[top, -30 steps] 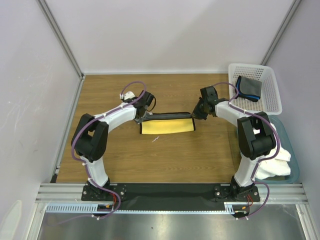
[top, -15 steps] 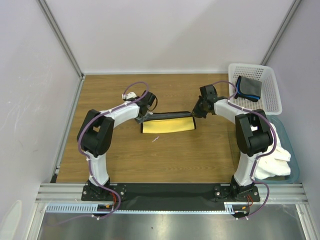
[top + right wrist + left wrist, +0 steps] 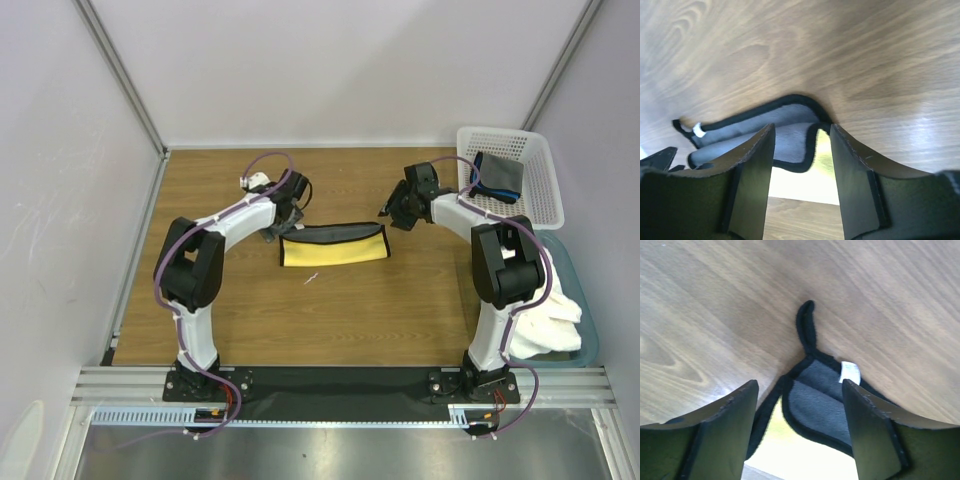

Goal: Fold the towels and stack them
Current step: Fold the towel

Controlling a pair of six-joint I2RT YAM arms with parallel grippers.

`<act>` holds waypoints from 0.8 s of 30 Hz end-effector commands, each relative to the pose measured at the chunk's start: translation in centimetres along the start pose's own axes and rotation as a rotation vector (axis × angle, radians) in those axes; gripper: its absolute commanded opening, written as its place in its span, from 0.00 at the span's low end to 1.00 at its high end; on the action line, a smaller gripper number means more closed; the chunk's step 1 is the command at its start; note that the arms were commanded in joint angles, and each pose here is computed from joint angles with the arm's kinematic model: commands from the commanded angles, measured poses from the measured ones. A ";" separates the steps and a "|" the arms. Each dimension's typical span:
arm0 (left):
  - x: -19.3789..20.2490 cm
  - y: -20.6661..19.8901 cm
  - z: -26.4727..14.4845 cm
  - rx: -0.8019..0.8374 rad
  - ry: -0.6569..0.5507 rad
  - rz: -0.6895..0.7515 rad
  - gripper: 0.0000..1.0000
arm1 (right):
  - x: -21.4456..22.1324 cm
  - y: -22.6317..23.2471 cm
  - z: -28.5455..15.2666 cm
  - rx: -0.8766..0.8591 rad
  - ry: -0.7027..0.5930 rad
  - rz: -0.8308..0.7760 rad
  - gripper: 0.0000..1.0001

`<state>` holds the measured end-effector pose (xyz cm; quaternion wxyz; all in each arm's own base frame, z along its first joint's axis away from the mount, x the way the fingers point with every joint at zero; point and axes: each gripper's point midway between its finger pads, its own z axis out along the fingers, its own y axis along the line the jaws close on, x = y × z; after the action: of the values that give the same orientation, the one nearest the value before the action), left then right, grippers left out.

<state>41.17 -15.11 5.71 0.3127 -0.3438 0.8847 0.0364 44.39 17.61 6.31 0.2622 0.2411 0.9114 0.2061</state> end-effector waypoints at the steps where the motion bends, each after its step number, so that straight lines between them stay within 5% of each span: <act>1: -1.5 -2.3 -0.6 0.058 -0.011 -0.048 0.75 | -1.8 3.2 -0.4 -0.100 -0.035 0.031 0.54; 9: -1.8 -1.7 -6.2 0.269 0.004 0.000 0.93 | 0.1 4.8 -4.6 -0.225 -0.021 0.127 0.78; 16: 1.4 -3.9 -11.4 0.621 0.046 -0.038 1.00 | 3.2 6.6 -4.7 -0.283 0.008 0.159 0.82; 24: 5.1 -6.0 -9.8 0.710 0.072 0.025 1.00 | 7.0 8.1 -1.4 -0.270 0.103 0.189 0.82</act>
<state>35.62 -23.76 10.93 0.3558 -0.2292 0.8734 -0.2409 40.36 25.98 8.85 0.2325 0.2673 0.8696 0.3440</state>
